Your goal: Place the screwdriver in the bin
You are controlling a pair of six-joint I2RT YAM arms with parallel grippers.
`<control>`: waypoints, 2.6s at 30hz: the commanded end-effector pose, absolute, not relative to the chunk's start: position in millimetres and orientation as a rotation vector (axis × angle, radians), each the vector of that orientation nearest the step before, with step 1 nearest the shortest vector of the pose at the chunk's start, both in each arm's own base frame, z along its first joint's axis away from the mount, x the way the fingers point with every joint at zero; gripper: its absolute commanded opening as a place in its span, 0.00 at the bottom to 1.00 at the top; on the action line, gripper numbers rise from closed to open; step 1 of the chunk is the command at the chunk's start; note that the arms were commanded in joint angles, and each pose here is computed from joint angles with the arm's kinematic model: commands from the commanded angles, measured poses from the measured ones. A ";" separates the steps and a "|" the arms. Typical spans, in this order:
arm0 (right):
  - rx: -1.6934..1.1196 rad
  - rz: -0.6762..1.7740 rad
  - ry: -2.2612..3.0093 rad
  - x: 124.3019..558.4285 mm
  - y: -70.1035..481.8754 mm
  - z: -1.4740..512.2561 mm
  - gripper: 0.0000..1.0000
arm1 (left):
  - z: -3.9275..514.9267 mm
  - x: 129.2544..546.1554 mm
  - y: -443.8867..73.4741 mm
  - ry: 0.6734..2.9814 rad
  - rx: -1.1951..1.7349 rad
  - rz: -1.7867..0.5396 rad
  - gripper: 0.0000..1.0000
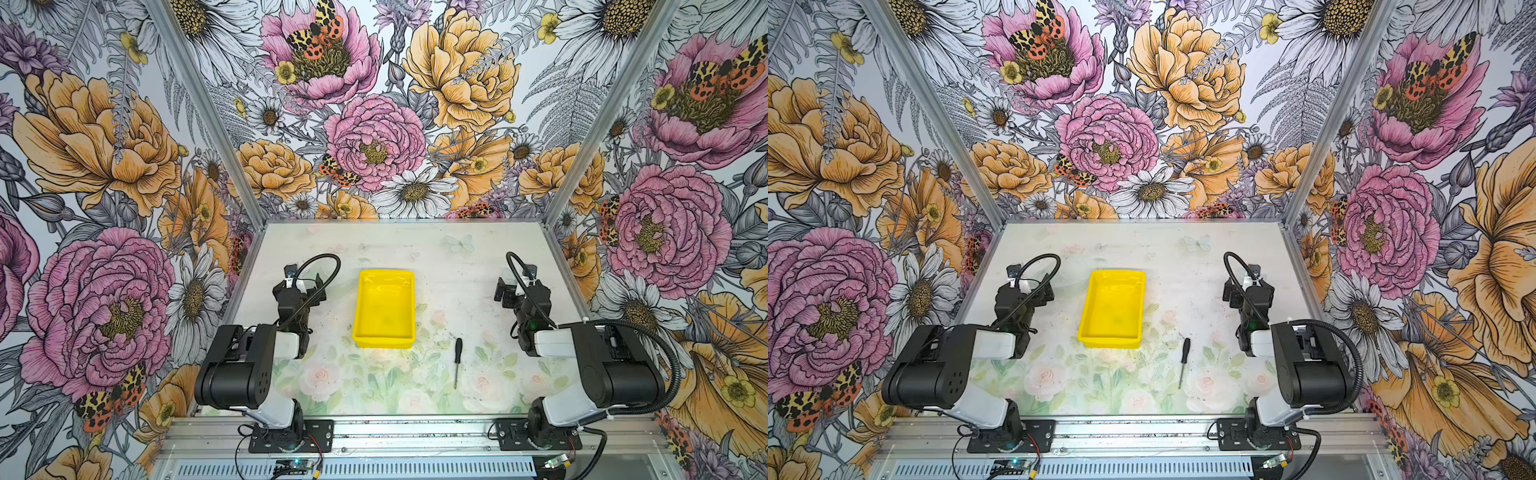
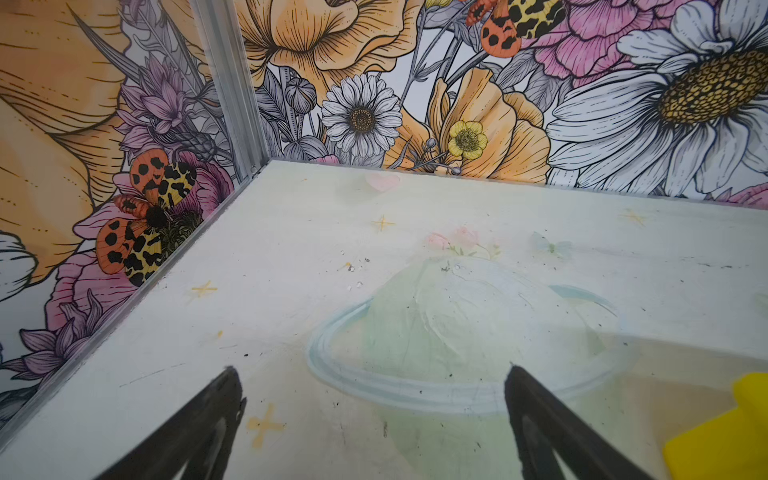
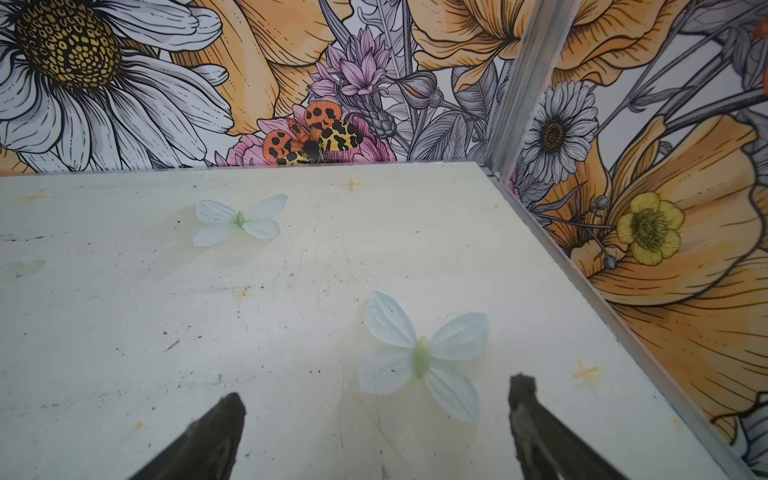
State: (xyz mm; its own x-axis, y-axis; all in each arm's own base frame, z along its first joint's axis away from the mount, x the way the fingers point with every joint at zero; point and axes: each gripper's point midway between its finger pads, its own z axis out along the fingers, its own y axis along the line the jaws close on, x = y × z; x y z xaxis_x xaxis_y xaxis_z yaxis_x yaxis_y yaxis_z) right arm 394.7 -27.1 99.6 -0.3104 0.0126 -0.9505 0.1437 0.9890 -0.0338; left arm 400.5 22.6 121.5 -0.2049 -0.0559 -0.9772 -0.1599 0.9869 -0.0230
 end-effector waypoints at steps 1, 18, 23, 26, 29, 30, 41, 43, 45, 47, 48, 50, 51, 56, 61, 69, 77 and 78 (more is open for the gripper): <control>0.119 -0.123 1.849 401.9 -29.1 111.4 0.99 | 129.2 404.9 23.5 1.753 -0.149 0.085 0.99; 0.117 -0.121 1.849 401.6 -28.5 111.5 1.00 | 129.4 404.9 23.4 1.752 -0.149 0.085 0.99; 0.118 -0.122 1.847 401.7 -28.6 112.2 0.99 | 129.4 404.9 22.6 1.752 -0.148 0.087 0.99; 0.118 -0.121 1.847 401.8 -28.5 111.9 1.00 | 129.3 404.9 22.4 1.752 -0.148 0.087 0.99; 0.118 -0.122 1.846 401.5 -28.9 112.2 0.99 | 129.3 404.9 22.6 1.752 -0.148 0.088 0.99; 0.118 -0.121 1.846 401.7 -28.5 112.1 1.00 | 129.4 404.9 22.5 1.752 -0.148 0.087 0.99; 0.119 -0.123 1.846 401.1 -28.8 111.9 0.99 | 131.6 406.0 25.6 1.758 -0.163 0.090 0.99; 0.127 -0.141 1.832 401.3 -30.5 117.2 0.99 | 138.0 407.6 28.4 1.785 -0.180 0.102 0.99; 0.157 -0.201 1.850 401.1 -33.9 129.1 1.00 | 145.1 408.7 29.9 1.826 -0.192 0.095 0.99; 0.199 -0.254 1.912 400.0 -37.4 135.8 0.99 | 153.8 406.0 30.4 1.857 -0.197 0.090 0.99; 0.205 -0.258 1.940 399.9 -36.5 139.5 1.00 | 156.6 403.8 30.4 1.872 -0.201 0.087 0.99; 0.255 -0.271 1.995 395.1 -34.9 149.2 0.99 | 163.2 399.2 25.7 1.914 -0.189 0.060 0.99; 0.315 -0.273 2.016 390.1 -36.5 152.4 0.99 | 165.6 397.3 21.7 1.933 -0.180 0.037 0.99; 0.526 -0.106 2.268 358.1 -19.1 143.9 1.00 | 171.8 387.4 -6.0 2.023 -0.207 0.022 0.99; 0.578 0.070 2.448 317.3 23.2 122.1 0.99 | 159.2 384.0 -59.4 2.184 -0.097 -0.095 0.99; 0.468 0.084 2.674 256.8 71.0 102.5 0.99 | 161.8 361.0 -125.9 2.219 0.038 -0.407 0.99; 0.280 0.048 2.830 233.4 118.4 65.8 0.99 | 171.0 334.6 -140.9 2.185 0.112 -0.440 0.99; 0.254 0.054 2.838 232.5 124.4 63.1 0.99 | 170.7 333.1 -140.0 2.185 0.110 -0.440 0.99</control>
